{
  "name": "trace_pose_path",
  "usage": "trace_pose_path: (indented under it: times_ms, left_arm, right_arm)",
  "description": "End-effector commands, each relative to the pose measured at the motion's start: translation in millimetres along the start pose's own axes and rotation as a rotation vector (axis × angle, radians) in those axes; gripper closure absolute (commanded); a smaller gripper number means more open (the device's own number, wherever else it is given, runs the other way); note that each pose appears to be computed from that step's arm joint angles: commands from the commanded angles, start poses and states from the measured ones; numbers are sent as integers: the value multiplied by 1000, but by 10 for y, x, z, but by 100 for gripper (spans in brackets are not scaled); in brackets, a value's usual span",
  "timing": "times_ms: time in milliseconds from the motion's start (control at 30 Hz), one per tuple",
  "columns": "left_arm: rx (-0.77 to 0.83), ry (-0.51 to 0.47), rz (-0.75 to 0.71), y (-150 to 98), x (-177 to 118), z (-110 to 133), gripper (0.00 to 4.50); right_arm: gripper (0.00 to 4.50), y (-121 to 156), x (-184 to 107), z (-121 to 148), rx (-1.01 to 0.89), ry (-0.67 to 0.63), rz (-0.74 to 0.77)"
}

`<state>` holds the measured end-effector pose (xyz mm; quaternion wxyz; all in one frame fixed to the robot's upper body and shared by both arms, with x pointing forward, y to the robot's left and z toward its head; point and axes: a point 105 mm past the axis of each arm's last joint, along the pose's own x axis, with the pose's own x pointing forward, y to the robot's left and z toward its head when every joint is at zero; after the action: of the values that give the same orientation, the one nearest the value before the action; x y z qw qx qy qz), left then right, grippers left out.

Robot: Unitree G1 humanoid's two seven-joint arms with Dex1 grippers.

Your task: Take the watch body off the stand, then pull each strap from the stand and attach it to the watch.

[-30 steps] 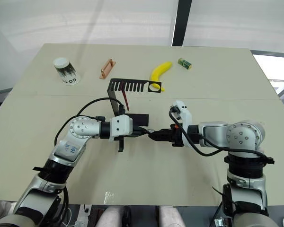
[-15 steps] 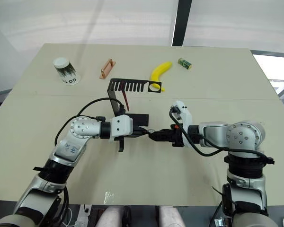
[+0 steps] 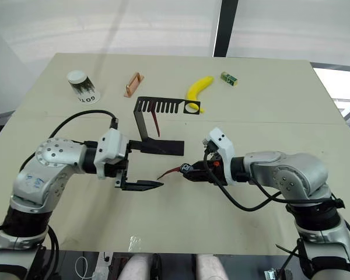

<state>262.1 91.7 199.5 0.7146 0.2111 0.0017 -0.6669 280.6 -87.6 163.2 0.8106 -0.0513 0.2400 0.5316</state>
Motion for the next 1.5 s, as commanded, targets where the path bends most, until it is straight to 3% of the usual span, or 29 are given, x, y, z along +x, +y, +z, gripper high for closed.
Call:
trace_pose_path:
  times_ms: [33,233,633,967,1200,1300,1400,1500]
  left_arm:
    - [4,-20,-21,-68,-103,100,3]
    - [20,60,-29,-131,-229,-50,3]
    - [33,60,-17,-129,-198,-74,3]
    - [273,172,70,-10,-75,-231,3]
    - [313,161,149,114,132,-255,3]
    - [248,121,184,174,237,-249,88]
    - [178,114,220,234,278,-284,222]
    - [168,113,226,256,328,-288,222]
  right_arm:
    - [298,107,-38,90,-185,-43,44]
    - [298,169,-130,57,-485,-48,78]
    - [298,90,-153,11,-562,-40,62]
    - [298,-80,-124,31,-50,-33,12]
    - [298,-32,-91,83,195,-24,48]
    - [298,-26,-71,104,243,-22,51]
    - [298,-24,-57,115,273,-18,51]
    - [298,-31,-38,130,299,-25,55]
